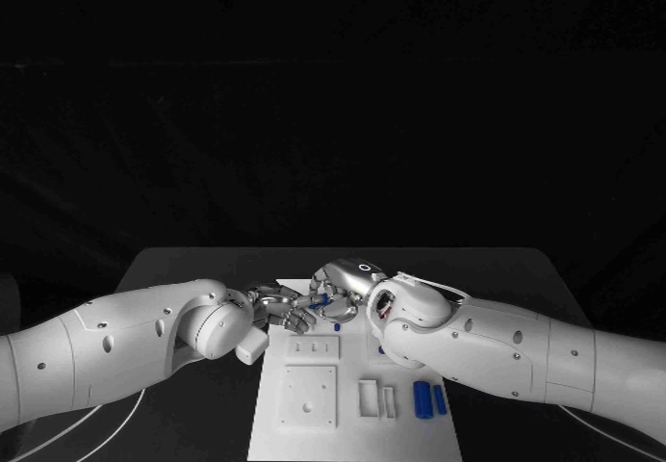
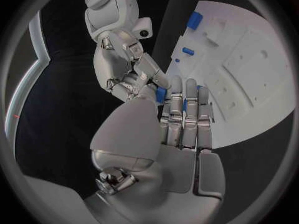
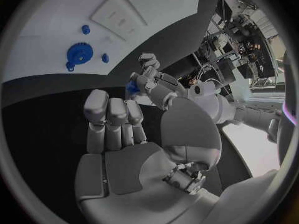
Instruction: Assemble the parts on the task board
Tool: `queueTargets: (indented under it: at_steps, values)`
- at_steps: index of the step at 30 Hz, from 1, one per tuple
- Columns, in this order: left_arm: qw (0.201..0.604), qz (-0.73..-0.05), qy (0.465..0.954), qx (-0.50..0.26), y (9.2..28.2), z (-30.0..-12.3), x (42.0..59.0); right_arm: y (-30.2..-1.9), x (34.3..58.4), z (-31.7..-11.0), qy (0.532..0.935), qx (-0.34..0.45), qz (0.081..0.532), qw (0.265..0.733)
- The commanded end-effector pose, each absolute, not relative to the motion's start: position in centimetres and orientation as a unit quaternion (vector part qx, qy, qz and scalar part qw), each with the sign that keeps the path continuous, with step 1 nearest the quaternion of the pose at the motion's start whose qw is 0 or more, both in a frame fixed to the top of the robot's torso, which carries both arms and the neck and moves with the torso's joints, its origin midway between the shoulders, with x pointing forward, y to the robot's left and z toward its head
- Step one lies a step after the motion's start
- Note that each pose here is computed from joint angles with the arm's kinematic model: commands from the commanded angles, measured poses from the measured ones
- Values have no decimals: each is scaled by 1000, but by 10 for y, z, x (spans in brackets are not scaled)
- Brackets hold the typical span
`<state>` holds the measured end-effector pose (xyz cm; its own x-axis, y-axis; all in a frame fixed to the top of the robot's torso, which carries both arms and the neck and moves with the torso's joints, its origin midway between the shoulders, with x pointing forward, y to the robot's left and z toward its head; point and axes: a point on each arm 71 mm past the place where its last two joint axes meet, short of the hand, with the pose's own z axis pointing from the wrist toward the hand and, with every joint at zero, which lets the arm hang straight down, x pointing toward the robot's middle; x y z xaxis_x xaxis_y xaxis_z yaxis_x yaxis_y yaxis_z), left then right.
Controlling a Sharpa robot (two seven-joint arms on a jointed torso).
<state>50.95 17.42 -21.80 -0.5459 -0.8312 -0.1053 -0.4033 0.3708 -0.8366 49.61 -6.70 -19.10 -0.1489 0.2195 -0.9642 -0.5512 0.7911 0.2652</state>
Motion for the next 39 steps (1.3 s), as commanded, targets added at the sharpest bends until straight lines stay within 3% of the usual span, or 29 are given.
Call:
queueTargets:
  at_steps: [1,39]
  values:
    - [267,-407,783,-387,173,-215,510,-71,497,-196,705,-122,289,637]
    - [267,-400,787,-386,176,-216,510,-72,497,-197,706,-122,291,634]
